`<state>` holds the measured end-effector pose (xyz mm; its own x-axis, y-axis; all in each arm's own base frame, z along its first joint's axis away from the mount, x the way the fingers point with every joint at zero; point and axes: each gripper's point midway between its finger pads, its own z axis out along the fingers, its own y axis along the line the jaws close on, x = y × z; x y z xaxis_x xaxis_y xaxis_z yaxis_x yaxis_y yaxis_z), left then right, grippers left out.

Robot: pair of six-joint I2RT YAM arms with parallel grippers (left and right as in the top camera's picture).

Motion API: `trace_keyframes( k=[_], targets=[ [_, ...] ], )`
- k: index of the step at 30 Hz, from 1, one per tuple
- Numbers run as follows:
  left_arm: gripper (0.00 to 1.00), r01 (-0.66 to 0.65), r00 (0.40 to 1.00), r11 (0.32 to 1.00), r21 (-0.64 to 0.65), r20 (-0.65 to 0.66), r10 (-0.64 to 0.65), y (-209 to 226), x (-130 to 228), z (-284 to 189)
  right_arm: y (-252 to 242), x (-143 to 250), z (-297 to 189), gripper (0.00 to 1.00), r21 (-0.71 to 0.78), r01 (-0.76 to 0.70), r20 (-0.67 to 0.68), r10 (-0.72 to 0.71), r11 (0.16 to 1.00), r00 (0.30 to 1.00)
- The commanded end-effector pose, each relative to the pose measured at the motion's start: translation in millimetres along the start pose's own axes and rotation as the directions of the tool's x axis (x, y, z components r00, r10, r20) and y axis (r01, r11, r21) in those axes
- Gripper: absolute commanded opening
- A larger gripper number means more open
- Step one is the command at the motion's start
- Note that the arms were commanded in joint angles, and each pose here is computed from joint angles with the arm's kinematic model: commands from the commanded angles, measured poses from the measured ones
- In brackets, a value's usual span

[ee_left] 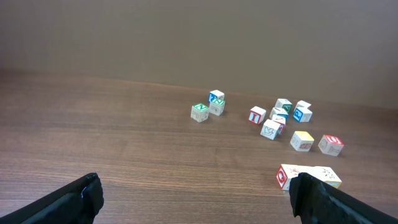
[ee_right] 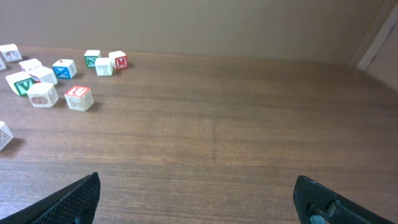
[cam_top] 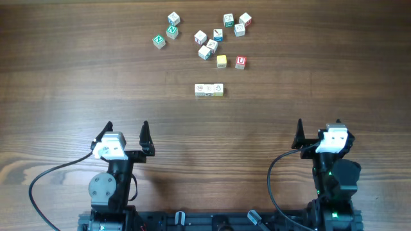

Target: Form a horizontal line

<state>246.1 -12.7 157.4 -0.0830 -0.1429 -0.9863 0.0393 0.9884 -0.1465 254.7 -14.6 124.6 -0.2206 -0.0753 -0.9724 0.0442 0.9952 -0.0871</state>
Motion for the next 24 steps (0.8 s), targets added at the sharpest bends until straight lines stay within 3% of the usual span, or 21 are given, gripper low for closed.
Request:
trace_keyframes(
  k=[1, 7, 17, 24],
  targets=[
    [1.0, -0.012, 1.0, 1.0, 0.013, -0.001, 0.012, -1.7, 1.4, -0.1, 3.6, 9.1, 2.4, 1.0, -0.021, 0.019, -0.038, -0.02, 1.0, 0.999],
    [1.0, -0.012, 1.0, 1.0, 0.013, -0.001, 0.012, -1.7, 1.4, -0.1, 2.8, 7.4, 2.0, 1.0, -0.018, 0.018, -0.031, -0.019, 1.0, 0.999],
    [1.0, -0.012, 1.0, 1.0, 0.013, -0.001, 0.012, -1.7, 1.4, -0.1, 0.8, -50.4, -19.9, 1.0, -0.004, 0.019, 0.23, -0.017, 1.0, 0.973],
    [1.0, -0.011, 1.0, 1.0, -0.001, -0.007, 0.011, 1.7, 2.7, 0.3, 22.9, -51.2, -21.2, 1.0, -0.091, 0.039, 0.235, -0.016, 0.995, 0.972]
  ],
)
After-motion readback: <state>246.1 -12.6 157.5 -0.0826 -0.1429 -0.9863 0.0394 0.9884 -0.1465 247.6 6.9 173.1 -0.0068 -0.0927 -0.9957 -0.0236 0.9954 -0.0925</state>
